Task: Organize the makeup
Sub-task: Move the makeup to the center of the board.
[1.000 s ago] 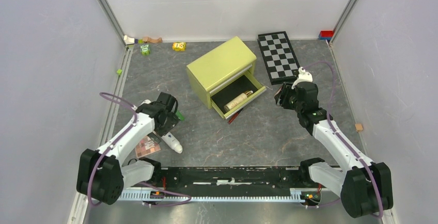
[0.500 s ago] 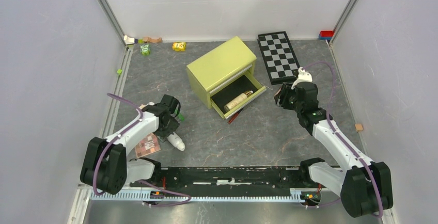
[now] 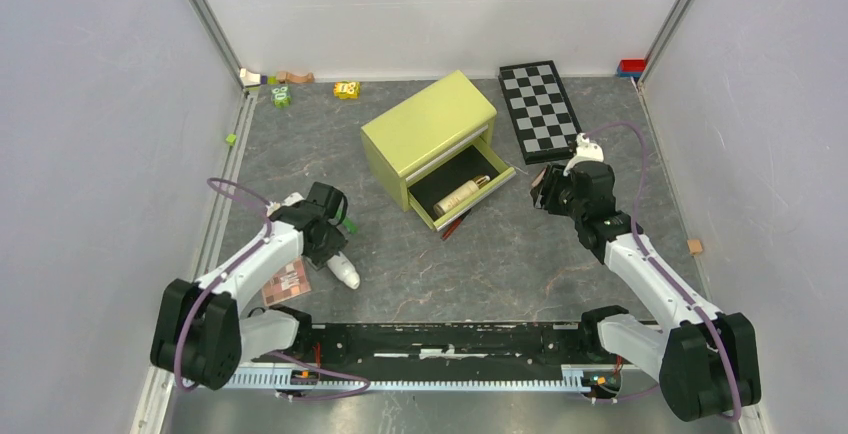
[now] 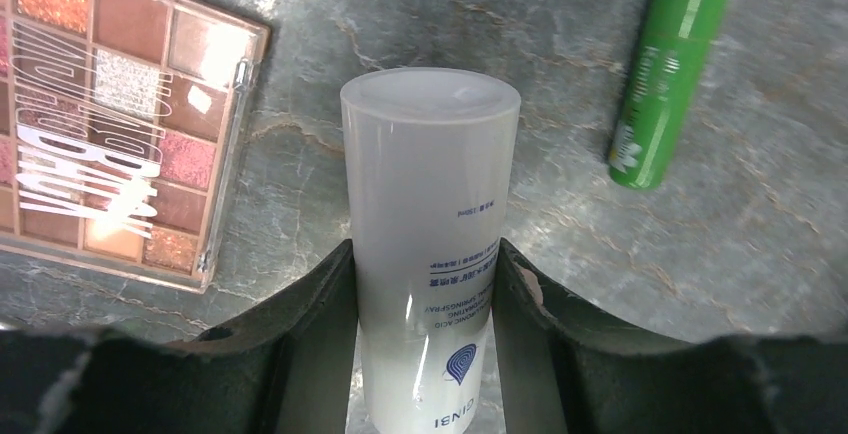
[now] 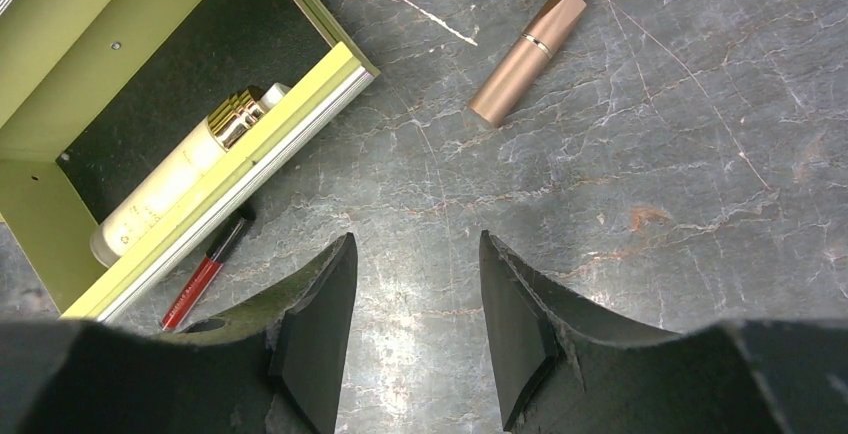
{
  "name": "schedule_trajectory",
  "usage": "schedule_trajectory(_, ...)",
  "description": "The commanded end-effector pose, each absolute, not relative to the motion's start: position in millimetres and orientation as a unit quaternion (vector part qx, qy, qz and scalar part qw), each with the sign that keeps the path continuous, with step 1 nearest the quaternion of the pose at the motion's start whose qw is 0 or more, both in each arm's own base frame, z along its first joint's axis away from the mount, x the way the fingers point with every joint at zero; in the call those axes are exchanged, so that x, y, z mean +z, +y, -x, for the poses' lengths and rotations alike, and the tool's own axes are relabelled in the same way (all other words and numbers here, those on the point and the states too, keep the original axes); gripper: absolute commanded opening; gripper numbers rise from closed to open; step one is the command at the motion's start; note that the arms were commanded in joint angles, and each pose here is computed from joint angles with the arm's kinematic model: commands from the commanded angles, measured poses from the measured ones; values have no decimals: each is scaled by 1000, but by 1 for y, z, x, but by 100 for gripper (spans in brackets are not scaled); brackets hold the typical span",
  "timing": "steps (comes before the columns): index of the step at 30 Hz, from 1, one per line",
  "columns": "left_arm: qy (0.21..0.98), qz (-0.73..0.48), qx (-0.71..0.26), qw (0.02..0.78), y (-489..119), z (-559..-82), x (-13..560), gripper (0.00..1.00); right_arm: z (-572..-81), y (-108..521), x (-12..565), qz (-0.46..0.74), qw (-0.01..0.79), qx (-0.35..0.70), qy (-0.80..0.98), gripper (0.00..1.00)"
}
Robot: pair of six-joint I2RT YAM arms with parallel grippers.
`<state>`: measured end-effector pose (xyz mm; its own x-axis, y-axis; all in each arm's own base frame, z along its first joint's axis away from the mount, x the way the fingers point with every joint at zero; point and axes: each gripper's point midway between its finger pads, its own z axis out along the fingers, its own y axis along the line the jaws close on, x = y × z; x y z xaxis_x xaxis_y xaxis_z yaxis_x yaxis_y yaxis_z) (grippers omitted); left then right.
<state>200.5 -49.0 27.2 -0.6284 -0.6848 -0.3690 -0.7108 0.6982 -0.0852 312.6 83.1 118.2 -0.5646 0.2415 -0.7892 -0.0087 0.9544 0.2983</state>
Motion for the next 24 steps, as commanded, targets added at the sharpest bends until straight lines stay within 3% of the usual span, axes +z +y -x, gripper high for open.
schedule_trajectory(1, 906, 334, -14, 260, -58, -230, 74, 10, -318, 83, 133, -70, 486, 142, 859, 55)
schedule_trajectory(3, 906, 307, -22, 291, -59, -240, 99, 3, -318, 82, 135, -70, 489, 141, 858, 55)
schedule_trajectory(14, 883, 121, -39, 451, -103, -280, 237, 2, -317, 73, 161, -76, 517, 124, 843, 55)
schedule_trajectory(19, 865, -40, -48, 497, -180, -272, 276, 2, -315, 56, 196, -91, 551, 92, 824, 56)
schedule_trajectory(24, 834, -217, -114, 494, -279, -241, 271, 2, -303, 28, 246, -126, 592, 42, 795, 56)
